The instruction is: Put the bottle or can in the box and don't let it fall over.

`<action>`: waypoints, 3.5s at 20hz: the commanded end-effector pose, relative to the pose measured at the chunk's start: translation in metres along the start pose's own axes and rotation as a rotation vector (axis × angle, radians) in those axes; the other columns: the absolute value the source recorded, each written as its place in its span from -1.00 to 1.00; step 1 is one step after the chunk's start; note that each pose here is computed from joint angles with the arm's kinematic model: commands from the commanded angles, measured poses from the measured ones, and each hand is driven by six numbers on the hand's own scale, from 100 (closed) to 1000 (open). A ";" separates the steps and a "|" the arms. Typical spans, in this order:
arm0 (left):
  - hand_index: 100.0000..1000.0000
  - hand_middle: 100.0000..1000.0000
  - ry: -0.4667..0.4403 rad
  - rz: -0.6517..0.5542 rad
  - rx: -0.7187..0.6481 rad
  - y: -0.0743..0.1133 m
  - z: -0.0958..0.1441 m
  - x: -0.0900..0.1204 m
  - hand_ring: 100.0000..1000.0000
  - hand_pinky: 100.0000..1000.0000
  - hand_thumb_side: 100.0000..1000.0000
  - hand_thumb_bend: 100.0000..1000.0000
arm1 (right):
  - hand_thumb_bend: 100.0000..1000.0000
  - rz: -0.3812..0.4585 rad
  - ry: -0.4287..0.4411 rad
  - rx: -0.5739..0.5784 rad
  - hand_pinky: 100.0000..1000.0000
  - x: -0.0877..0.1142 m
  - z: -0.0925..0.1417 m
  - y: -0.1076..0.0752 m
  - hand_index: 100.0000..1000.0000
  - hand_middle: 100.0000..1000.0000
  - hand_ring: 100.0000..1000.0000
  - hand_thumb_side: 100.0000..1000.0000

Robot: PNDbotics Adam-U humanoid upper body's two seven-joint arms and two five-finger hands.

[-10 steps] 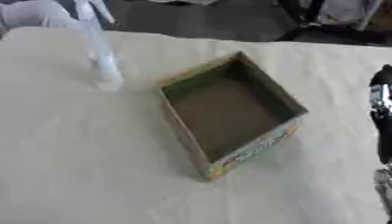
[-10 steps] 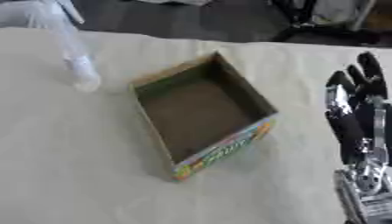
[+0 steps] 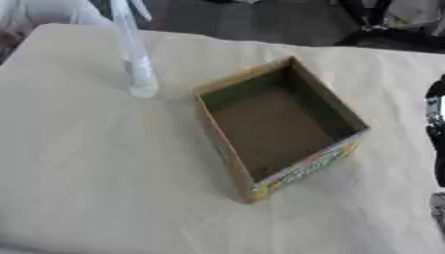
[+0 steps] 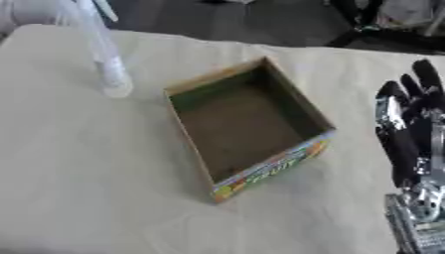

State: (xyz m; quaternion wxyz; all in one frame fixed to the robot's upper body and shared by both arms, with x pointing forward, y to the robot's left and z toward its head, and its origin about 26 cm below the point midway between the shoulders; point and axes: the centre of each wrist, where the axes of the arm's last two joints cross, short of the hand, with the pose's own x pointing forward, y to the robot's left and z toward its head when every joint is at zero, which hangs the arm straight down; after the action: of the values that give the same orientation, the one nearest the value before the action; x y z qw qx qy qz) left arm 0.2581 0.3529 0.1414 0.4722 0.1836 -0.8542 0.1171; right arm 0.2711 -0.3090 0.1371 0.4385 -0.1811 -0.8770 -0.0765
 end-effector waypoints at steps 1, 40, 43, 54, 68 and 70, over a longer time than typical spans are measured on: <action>0.57 0.72 -0.023 -0.017 0.005 0.004 -0.002 0.006 0.53 1.00 -0.05 0.28 | -1.00 0.007 -0.035 -0.003 1.00 0.008 -0.004 -0.002 1.00 1.00 1.00 -0.18; 0.61 0.67 0.231 -0.350 -0.119 0.014 -0.085 -0.020 0.58 1.00 -0.41 0.61 | -1.00 -0.044 -0.010 0.053 1.00 0.010 -0.006 0.006 1.00 1.00 1.00 -0.18; 0.61 0.67 0.224 -0.340 -0.170 0.009 -0.099 -0.020 0.58 1.00 -0.43 0.63 | -1.00 -0.049 -0.004 0.052 1.00 0.010 -0.005 0.007 1.00 1.00 1.00 -0.18; 0.62 0.68 0.251 -0.388 -0.322 -0.013 -0.137 -0.028 0.60 1.00 -0.48 0.65 | -1.00 -0.069 -0.003 0.067 1.00 0.011 -0.007 0.008 1.00 1.00 1.00 -0.18; 0.64 0.71 0.246 -0.440 -0.452 -0.039 -0.159 -0.032 0.62 1.00 -0.50 0.66 | -1.00 -0.085 -0.002 0.083 1.00 0.013 -0.010 0.012 1.00 1.00 1.00 -0.18; 0.64 0.71 0.242 -0.425 -0.462 -0.045 -0.161 -0.031 0.62 1.00 -0.50 0.66 | -1.00 -0.089 0.001 0.085 1.00 0.013 -0.010 0.014 1.00 1.00 1.00 -0.18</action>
State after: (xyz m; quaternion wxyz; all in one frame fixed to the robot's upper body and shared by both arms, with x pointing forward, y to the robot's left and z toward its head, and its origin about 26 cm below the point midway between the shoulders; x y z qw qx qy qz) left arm 0.4150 0.3753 0.1869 0.6257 0.2219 -0.7319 -0.1533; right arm 0.2776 -0.2960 0.1434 0.4557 -0.1243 -0.8789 -0.0673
